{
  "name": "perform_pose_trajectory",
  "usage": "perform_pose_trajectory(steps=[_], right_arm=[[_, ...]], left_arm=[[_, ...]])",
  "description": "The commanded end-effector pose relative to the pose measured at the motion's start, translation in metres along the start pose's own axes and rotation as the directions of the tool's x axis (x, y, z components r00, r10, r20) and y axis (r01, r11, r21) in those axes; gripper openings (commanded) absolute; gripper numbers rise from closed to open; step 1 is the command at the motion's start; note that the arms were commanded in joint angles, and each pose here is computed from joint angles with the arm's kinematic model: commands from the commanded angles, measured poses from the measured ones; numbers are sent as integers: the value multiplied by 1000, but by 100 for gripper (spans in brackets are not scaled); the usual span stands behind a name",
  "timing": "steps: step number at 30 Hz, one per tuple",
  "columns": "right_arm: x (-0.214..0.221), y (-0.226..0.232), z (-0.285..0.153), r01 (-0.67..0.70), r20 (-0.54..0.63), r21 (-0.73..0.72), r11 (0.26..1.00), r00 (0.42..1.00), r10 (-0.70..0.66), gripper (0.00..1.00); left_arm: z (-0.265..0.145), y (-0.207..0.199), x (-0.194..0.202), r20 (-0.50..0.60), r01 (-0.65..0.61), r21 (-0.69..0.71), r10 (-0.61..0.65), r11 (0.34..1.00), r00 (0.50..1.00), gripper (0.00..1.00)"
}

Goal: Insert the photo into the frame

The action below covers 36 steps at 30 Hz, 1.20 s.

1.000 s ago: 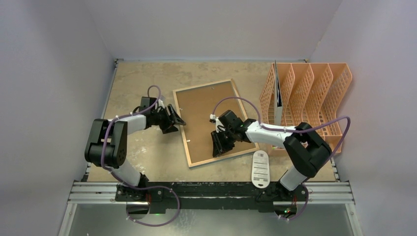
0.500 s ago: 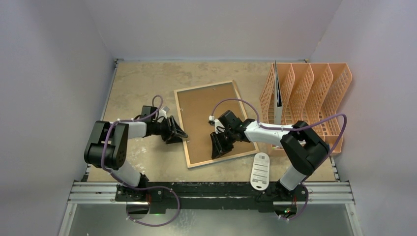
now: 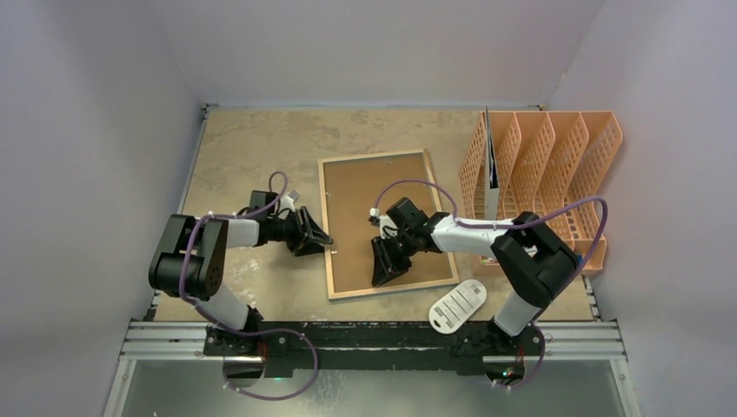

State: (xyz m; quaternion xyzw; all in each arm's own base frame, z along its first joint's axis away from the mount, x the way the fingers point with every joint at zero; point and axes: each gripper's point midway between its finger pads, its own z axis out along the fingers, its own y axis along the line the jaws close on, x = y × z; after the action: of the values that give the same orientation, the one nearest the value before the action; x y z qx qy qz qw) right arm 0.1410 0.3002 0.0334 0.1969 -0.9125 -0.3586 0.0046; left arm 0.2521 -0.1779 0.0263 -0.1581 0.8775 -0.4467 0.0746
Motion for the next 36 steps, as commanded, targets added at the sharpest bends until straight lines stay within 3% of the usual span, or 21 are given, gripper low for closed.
perform_pose_trajectory(steps=[1, 7, 11, 18, 23, 27, 36], right_arm=[[-17, 19, 6, 29, 49, -76, 997, 998, -26, 31], [-32, 17, -5, 18, 122, 3, 1000, 992, -19, 31], [-57, -4, -27, -51, 266, 188, 981, 964, -1, 34], [-75, -63, -62, -214, 406, 471, 856, 914, 5, 43], [-77, -95, -86, -297, 465, 527, 797, 885, 23, 53], [-75, -113, -97, -322, 478, 543, 776, 878, 30, 54], [-59, -126, -88, -334, 431, 537, 775, 898, 89, 51]], left_arm=[[6, 18, 7, 16, 30, -71, -29, 997, 999, 47], [4, 21, -5, 68, 27, -117, -19, 993, 998, 48], [-4, 27, -16, 110, -3, -206, 26, 978, 994, 56], [-8, 29, -27, 115, -45, -263, 78, 964, 990, 60], [-8, 41, -28, 100, -41, -319, 77, 947, 992, 44], [-7, 45, -28, 91, -30, -338, 65, 941, 994, 35], [-6, 46, -32, 83, -31, -347, 64, 937, 995, 29]])
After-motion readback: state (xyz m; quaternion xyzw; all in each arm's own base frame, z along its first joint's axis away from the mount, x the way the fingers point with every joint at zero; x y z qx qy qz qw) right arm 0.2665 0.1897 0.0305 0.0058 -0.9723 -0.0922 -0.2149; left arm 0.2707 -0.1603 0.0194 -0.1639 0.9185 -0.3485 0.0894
